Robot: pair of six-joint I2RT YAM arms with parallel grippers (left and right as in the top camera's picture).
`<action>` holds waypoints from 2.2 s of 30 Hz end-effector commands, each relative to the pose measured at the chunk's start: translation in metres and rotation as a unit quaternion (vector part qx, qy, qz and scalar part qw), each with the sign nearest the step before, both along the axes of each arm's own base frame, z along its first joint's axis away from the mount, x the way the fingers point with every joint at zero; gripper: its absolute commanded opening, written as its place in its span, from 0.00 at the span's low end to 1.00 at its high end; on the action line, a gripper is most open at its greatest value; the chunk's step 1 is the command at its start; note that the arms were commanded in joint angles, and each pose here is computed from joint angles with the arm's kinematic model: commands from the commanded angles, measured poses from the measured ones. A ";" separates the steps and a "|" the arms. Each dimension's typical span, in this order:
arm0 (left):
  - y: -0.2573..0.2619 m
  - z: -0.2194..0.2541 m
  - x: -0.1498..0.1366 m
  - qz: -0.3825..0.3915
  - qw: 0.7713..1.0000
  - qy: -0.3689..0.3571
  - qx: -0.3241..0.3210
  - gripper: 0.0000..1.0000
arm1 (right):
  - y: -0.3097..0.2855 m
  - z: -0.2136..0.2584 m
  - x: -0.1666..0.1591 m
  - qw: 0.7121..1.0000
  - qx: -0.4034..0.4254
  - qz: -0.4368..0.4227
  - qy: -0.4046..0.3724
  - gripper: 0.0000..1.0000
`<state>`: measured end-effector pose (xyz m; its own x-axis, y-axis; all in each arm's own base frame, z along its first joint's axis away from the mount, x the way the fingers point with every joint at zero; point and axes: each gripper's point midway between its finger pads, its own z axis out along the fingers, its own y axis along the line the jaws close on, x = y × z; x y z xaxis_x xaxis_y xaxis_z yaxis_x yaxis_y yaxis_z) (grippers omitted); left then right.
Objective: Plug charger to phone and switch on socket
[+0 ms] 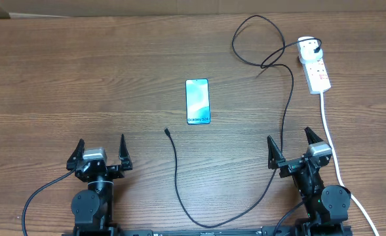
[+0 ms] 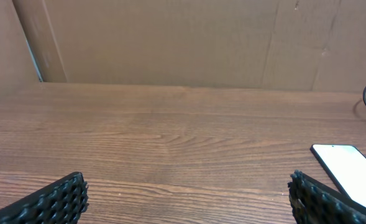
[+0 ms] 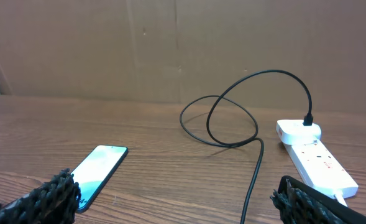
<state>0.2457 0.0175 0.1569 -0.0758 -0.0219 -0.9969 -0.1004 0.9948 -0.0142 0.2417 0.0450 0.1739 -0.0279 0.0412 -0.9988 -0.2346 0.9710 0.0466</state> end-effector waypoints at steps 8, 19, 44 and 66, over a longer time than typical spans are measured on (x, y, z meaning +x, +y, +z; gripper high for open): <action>-0.003 0.001 0.000 -0.008 1.000 -0.003 0.009 1.00 | 0.002 -0.001 -0.001 1.000 0.002 0.005 -0.003 1.00; -0.014 0.074 -0.005 -0.038 0.987 -0.153 0.000 1.00 | 0.002 -0.001 -0.001 1.000 0.002 0.005 -0.003 1.00; -0.032 0.267 -0.011 -0.093 0.987 -0.132 0.003 1.00 | 0.002 -0.001 -0.001 1.000 0.002 0.005 -0.003 1.00; -0.136 0.176 0.143 -0.069 0.935 0.346 -0.028 1.00 | 0.002 -0.001 -0.001 1.000 0.002 0.005 -0.003 1.00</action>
